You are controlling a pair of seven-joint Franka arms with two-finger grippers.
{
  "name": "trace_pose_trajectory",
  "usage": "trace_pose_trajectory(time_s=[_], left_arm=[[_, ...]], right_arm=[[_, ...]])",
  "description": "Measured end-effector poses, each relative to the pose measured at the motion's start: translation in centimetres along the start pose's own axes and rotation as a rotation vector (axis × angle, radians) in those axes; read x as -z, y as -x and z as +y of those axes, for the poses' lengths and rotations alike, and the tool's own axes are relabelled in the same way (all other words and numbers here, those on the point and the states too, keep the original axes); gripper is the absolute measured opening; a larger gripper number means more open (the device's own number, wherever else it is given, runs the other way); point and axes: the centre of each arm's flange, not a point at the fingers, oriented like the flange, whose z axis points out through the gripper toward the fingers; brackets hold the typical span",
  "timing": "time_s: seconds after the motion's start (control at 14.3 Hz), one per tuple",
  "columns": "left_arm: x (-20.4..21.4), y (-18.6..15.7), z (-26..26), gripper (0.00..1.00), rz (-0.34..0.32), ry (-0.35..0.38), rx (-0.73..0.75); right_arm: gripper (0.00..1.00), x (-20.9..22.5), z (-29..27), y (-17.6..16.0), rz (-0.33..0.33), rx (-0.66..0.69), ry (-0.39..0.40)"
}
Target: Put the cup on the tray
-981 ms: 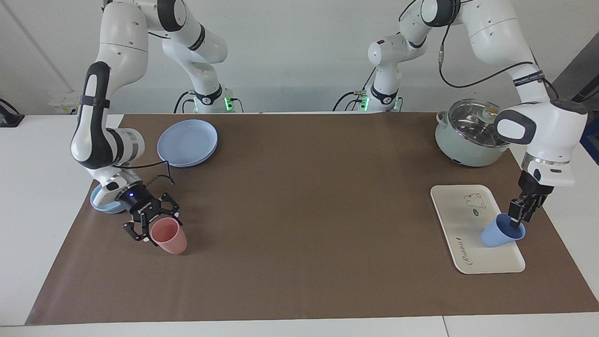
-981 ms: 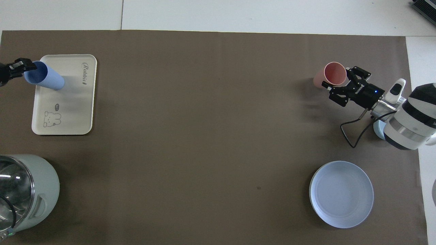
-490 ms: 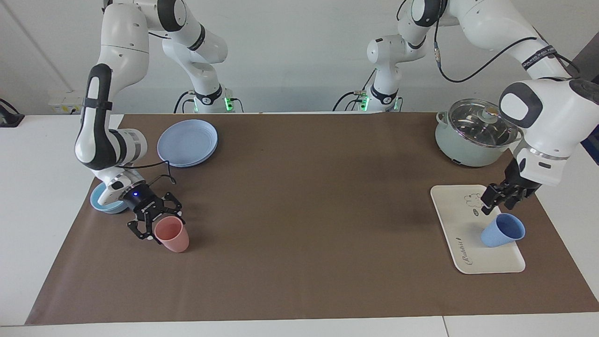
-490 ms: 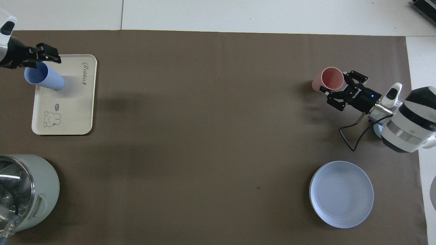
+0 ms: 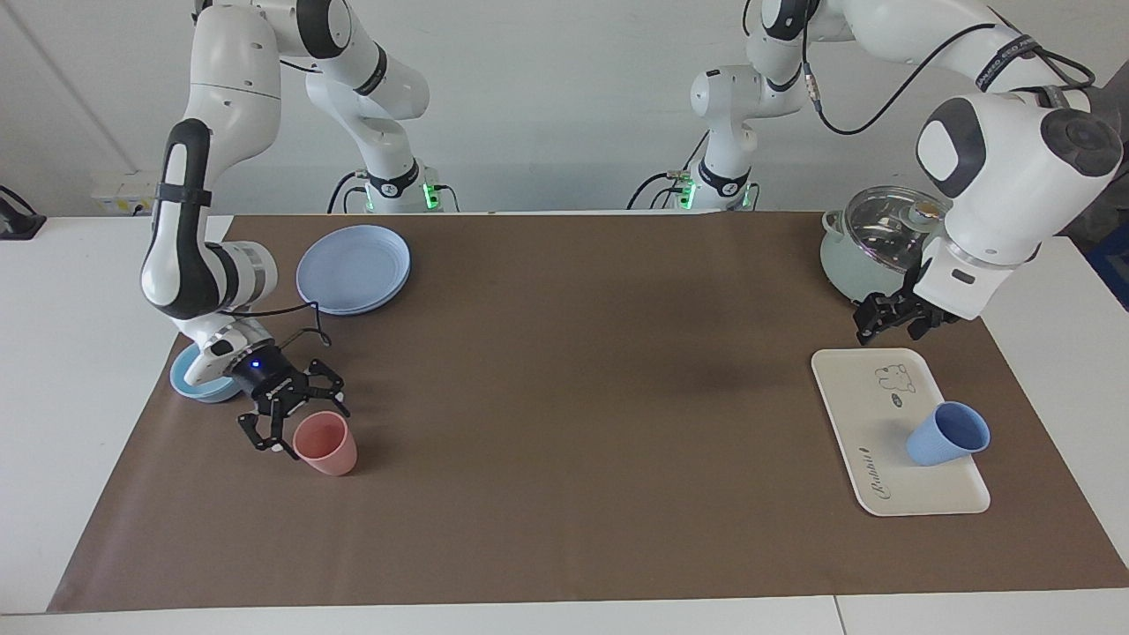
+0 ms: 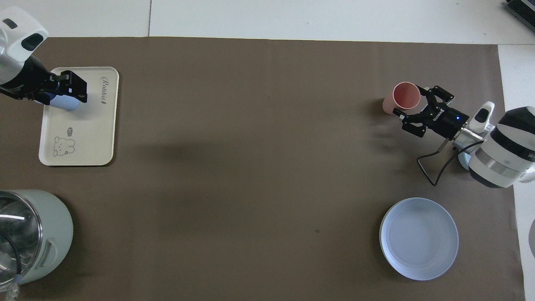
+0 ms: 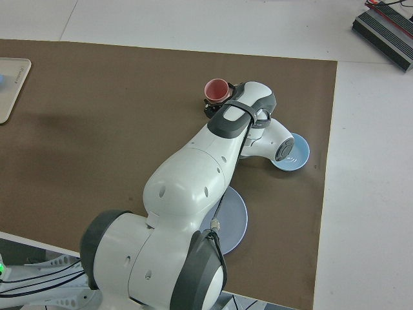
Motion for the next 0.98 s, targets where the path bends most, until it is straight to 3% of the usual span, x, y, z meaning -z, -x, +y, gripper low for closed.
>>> trace_pose_trajectory(time_s=[0.07, 0.28, 0.49, 0.7, 0.98], left_arm=[[1.2, 0.7, 0.3, 1.00, 0.007, -0.001, -0.005], [3.5, 3.1, 0.2, 1.00, 0.020, -0.005, -0.005], [4.2, 4.6, 0.1, 1.00, 0.021, -0.008, -0.004], [3.9, 4.7, -0.2, 1.00, 0.018, -0.009, 0.001], [3.0, 4.1, -0.6, 1.00, 0.050, -0.007, 0.008]], right_arm=[[1.00, 0.1, 0.1, -0.4, 0.003, 0.006, 0.004], [1.00, 0.8, 0.3, -3.1, -0.017, 0.032, 0.051], [1.00, 0.9, -1.1, -8.7, -0.102, -0.007, 0.089], [1.00, 1.0, -2.9, -13.6, -0.159, -0.077, 0.104], [1.00, 1.7, -3.1, -16.3, -0.250, -0.098, 0.095]])
